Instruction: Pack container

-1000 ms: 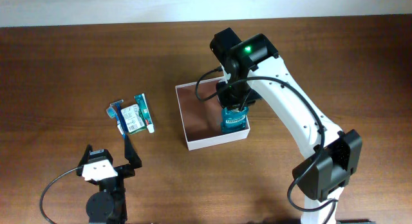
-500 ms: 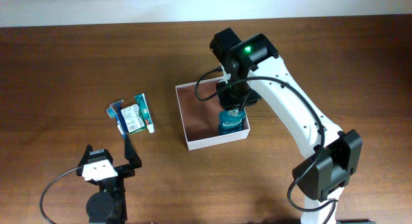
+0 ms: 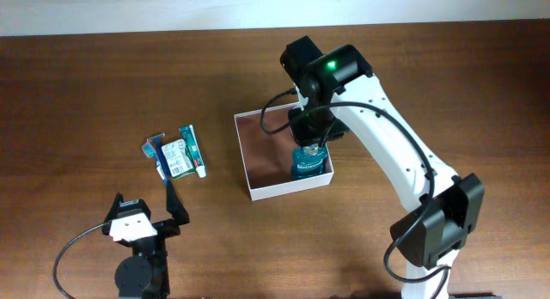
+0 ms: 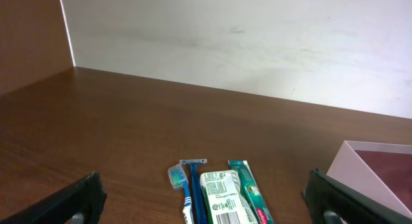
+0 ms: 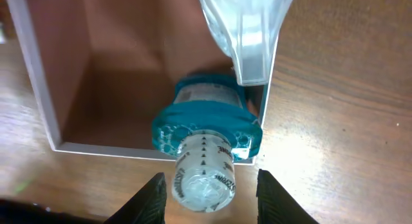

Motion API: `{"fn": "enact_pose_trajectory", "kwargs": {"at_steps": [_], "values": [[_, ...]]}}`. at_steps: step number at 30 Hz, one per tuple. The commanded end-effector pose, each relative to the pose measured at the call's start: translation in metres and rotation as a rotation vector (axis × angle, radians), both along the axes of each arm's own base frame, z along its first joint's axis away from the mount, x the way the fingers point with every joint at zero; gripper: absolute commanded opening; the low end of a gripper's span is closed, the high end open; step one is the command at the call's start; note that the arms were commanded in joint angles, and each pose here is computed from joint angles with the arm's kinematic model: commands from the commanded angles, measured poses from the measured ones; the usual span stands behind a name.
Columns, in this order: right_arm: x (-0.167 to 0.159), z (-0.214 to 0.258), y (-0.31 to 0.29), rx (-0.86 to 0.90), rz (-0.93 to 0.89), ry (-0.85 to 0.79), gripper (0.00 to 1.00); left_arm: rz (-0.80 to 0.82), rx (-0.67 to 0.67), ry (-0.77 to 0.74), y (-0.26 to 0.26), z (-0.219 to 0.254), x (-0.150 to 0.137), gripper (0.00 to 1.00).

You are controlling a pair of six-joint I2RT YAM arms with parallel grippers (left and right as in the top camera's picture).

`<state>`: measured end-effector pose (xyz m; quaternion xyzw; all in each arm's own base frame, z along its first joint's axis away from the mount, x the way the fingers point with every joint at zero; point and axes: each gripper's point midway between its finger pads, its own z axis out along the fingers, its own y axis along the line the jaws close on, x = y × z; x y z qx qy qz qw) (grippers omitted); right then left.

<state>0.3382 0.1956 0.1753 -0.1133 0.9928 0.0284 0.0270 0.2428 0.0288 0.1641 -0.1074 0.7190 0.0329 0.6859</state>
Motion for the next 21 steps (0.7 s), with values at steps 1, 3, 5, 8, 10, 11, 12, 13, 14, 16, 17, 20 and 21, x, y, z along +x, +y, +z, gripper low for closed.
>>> {"fn": "enact_pose_trajectory", "kwargs": {"at_steps": [1,3,5,8,10,11,12,13,14,16,17,20,21], "values": [[0.013,0.035,0.009,0.068,-0.001,-0.097,0.39,-0.002,0.015,0.000,0.000,-0.002,0.000,0.99],[0.021,0.052,0.006,0.091,-0.015,-0.141,0.39,-0.003,0.015,0.000,0.000,-0.002,0.000,1.00],[0.030,0.072,-0.004,0.108,-0.046,-0.190,0.40,-0.002,0.015,0.000,0.000,-0.002,0.000,0.99],[0.046,0.097,-0.042,0.069,-0.132,-0.268,0.43,-0.002,0.015,0.000,0.000,-0.002,0.000,0.99],[0.054,0.109,-0.081,0.002,-0.211,-0.309,0.46,-0.002,0.015,0.000,0.000,-0.002,0.000,0.99],[0.057,0.113,-0.099,-0.030,-0.250,-0.323,0.47,-0.002,0.015,0.000,0.000,-0.002,0.000,0.99],[0.058,0.117,-0.123,-0.066,-0.299,-0.333,0.49,-0.003,0.015,0.000,0.000,-0.002,0.000,0.99],[0.061,0.120,-0.141,-0.090,-0.335,-0.344,0.52,-0.003,0.015,0.000,0.000,-0.002,0.000,0.99],[0.062,0.122,-0.160,-0.102,-0.353,-0.347,0.53,-0.003,0.015,0.000,0.000,-0.002,0.000,0.99],[0.063,0.124,-0.198,-0.122,-0.438,-0.348,0.58,-0.002,0.015,0.000,0.000,-0.002,0.000,0.99],[0.063,0.124,-0.215,-0.129,-0.480,-0.346,0.64,-0.002,0.015,0.000,0.000,-0.002,0.000,0.99],[0.058,0.123,-0.267,-0.152,-0.608,-0.337,0.74,-0.003,0.015,0.000,0.000,-0.002,0.000,0.99],[0.055,0.123,-0.280,-0.158,-0.642,-0.337,0.78,-0.002,0.015,0.000,0.000,-0.002,0.000,0.99]]}}
